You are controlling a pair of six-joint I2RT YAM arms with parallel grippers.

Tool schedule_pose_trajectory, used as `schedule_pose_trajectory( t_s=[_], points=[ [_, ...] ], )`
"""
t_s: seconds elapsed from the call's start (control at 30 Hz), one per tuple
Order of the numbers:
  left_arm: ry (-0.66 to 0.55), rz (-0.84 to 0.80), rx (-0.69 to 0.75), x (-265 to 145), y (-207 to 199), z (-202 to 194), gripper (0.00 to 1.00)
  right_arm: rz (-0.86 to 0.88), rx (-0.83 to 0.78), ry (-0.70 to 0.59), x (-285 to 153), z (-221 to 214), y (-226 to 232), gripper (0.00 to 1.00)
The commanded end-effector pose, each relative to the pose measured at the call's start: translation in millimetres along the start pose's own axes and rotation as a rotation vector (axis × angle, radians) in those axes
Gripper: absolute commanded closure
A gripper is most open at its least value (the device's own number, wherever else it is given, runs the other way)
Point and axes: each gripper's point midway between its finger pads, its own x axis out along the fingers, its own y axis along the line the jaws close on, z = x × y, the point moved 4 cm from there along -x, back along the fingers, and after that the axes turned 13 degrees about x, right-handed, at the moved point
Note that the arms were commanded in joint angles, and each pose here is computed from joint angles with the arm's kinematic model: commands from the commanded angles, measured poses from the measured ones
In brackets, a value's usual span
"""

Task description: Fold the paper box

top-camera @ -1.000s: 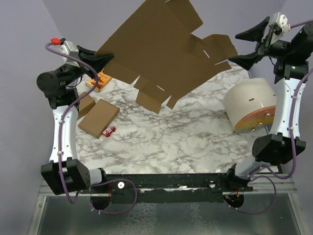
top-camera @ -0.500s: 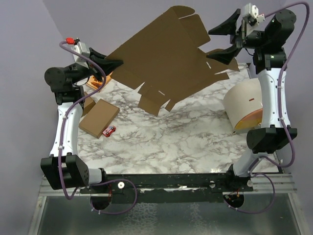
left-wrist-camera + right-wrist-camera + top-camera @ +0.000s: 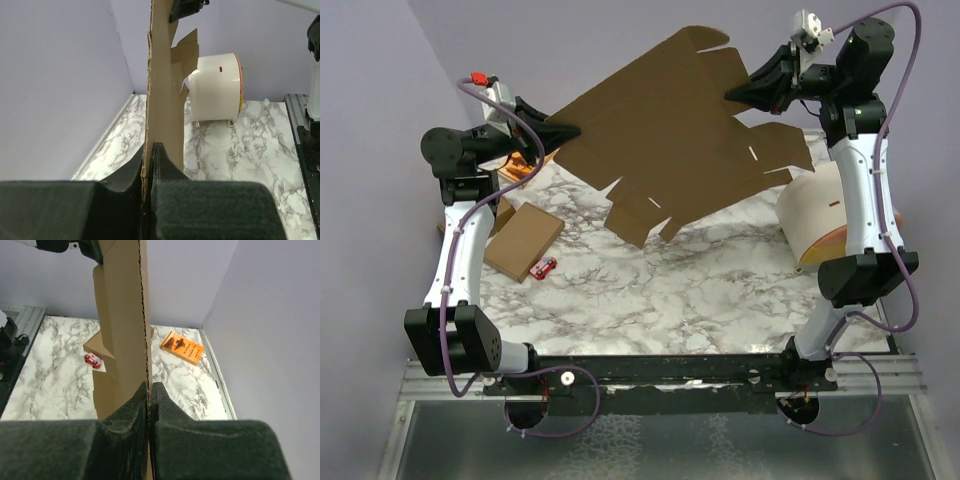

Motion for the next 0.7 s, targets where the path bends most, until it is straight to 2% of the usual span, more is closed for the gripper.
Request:
schedule_pose_trajectory(
  t_s=[0.0, 0.07, 0.1, 0.17, 0.2, 0.27, 0.4, 0.67],
  points=[
    [-0.002, -0.038, 0.064, 2.1, -3.3, 6.5, 1.00, 0.016, -0.002, -0.002, 0.5, 4.4, 8.4, 0.99],
    [0.017, -0.034, 0.058, 0.2, -2.7, 0.8, 1.00, 0.019, 0.015, -0.006, 0.3, 7.6, 9.8, 0.99],
    [0.029, -0.026, 0.055, -1.0, -1.9, -1.5, 0.92, 0.018, 0.018, -0.009, -0.4, 9.2, 9.4, 0.99],
    [0.048, -0.012, 0.046, -4.2, -0.7, -7.0, 0.64, 0.019, 0.027, -0.011, -2.7, 11.8, 9.2, 0.99],
    [0.050, -0.011, 0.048, -5.3, -1.1, -6.9, 0.57, 0.023, 0.031, -0.012, -3.2, 12.1, 8.7, 0.99],
    [0.057, -0.009, 0.029, -6.9, -2.0, -14.3, 0.50, 0.030, 0.040, -0.011, -3.8, 10.9, 8.1, 0.99],
    [0.058, 0.018, -0.010, -8.0, 2.2, -28.2, 0.47, 0.037, 0.052, -0.008, -3.7, 7.1, 7.5, 0.99],
    [-0.056, 0.052, -0.035, -4.0, 5.6, -23.1, 0.50, 0.040, 0.059, -0.006, -3.8, 4.0, 8.2, 0.99]
  ],
)
